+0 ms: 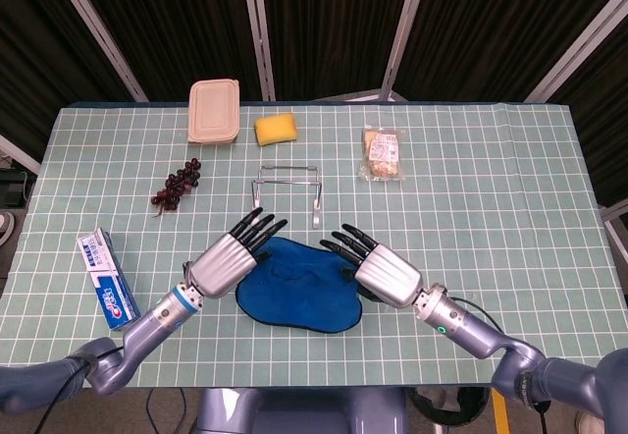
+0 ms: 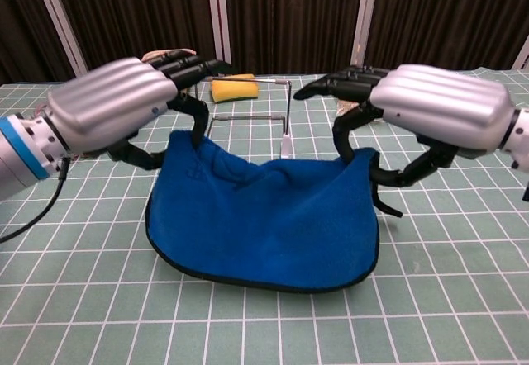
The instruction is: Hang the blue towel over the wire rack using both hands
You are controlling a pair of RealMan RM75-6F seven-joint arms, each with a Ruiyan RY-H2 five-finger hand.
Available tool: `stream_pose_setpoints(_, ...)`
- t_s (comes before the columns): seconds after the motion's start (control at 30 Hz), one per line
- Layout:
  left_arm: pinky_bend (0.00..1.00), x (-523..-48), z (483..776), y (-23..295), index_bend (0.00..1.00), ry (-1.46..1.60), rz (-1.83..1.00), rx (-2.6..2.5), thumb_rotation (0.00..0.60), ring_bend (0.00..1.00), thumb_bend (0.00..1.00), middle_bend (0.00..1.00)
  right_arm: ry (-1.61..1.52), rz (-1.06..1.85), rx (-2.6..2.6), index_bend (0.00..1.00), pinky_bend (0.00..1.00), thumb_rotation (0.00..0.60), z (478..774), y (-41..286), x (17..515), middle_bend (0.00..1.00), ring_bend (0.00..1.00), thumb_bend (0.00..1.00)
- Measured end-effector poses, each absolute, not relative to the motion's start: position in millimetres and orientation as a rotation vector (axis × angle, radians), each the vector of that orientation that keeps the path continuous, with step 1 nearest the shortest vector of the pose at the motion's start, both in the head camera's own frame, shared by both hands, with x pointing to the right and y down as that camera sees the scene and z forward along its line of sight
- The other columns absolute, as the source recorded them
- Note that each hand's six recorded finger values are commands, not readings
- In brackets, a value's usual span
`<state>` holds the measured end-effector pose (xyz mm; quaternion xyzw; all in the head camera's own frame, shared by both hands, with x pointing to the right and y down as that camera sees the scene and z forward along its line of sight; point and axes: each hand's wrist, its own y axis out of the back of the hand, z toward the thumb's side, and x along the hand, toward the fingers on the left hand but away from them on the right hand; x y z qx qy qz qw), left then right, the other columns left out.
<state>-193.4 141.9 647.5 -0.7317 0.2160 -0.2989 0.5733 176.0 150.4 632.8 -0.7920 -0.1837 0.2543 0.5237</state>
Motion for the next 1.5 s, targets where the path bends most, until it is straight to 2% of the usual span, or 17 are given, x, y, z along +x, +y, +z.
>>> stream_pose_setpoints(0.33,0.00,-198,610,107,0.82,0.642,-0.700,-1.639,0.600,0.00,0.53,0.00,-0.547,0.567,-1.831,0.67,0.00,0.600,582,107,153,0.05,0.00,0.45)
stream_pose_setpoints(0.47,0.00,-192,596,91,0.82,0.698,-0.705,-1.629,0.600,0.00,0.53,0.00,-0.588,0.611,-1.812,0.67,0.00,0.600,573,80,145,0.06,0.00,0.45)
stream_pose_setpoints(0.7,0.00,-187,585,71,0.82,0.745,-0.719,-1.601,0.600,0.00,0.53,0.00,-0.661,0.664,-1.789,0.67,0.00,0.600,561,42,133,0.06,0.00,0.45)
stream_pose_setpoints(0.93,0.00,-188,574,38,0.82,0.823,-0.759,-1.552,0.600,0.00,0.53,0.00,-0.742,0.699,-1.769,0.67,0.00,0.600,550,4,124,0.06,0.00,0.45)
stream_pose_setpoints(1.23,0.00,-187,573,3,0.82,0.839,-0.801,-1.511,0.600,0.00,0.53,0.00,-0.801,0.753,-1.758,0.67,0.00,0.600,554,-30,126,0.07,0.00,0.45)
stream_pose_setpoints(1.5,0.00,-185,592,-16,0.82,0.838,-0.863,-1.510,0.600,0.00,0.53,0.00,-0.816,0.817,-1.770,0.67,0.00,0.600,580,-45,134,0.07,0.00,0.45)
